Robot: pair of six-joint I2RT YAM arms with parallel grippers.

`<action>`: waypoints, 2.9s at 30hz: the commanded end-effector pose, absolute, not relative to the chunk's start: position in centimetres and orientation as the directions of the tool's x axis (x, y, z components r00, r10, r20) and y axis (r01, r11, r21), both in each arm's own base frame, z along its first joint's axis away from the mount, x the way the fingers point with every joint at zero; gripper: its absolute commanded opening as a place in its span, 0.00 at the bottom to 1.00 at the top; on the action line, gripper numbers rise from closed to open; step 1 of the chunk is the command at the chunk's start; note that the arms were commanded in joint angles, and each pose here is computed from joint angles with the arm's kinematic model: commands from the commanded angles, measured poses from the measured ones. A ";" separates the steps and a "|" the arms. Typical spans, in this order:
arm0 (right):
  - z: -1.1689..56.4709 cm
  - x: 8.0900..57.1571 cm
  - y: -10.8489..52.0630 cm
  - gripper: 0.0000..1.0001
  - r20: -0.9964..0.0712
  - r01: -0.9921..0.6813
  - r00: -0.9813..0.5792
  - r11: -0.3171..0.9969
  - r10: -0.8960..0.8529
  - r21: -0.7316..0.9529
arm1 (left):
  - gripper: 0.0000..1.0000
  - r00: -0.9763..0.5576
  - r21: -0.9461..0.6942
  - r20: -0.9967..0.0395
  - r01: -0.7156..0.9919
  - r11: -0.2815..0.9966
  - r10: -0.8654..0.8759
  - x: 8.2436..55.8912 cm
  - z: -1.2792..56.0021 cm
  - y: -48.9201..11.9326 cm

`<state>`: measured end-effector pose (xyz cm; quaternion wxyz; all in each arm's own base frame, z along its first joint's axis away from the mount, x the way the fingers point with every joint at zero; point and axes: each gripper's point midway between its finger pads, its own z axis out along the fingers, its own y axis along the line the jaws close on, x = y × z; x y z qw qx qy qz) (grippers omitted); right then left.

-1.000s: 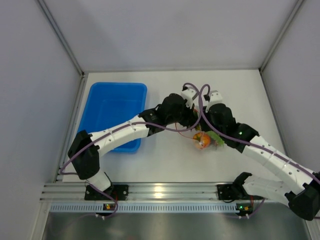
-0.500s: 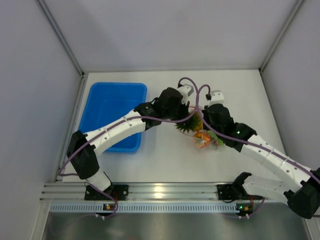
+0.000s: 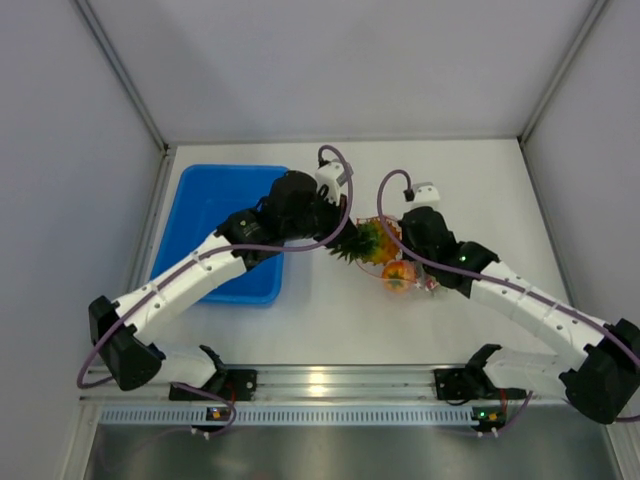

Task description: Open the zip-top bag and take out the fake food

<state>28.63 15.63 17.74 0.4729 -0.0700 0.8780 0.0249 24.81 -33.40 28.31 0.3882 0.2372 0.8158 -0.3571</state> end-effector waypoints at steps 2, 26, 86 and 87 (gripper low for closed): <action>18.5 29.6 15.6 0.00 -0.851 -0.103 -0.522 0.995 -0.059 -0.005 | 0.00 -0.536 -0.392 -0.844 0.650 0.651 0.028 25.1 31.1 -31.2; 18.9 29.9 14.7 0.00 -0.845 -0.066 -0.535 0.997 0.007 0.050 | 0.00 -0.323 -0.321 -0.908 0.130 0.938 -0.266 31.0 34.7 -14.6; 23.3 27.4 16.4 0.00 -0.859 -0.199 -0.505 0.957 0.083 0.209 | 0.98 -0.416 -0.517 -0.805 0.141 0.844 -0.423 30.8 30.4 -12.6; 23.3 27.5 16.4 0.00 -0.859 -0.193 -0.505 0.959 0.084 0.207 | 0.98 -0.422 -0.510 -0.816 0.205 0.835 -0.395 29.8 31.4 -14.9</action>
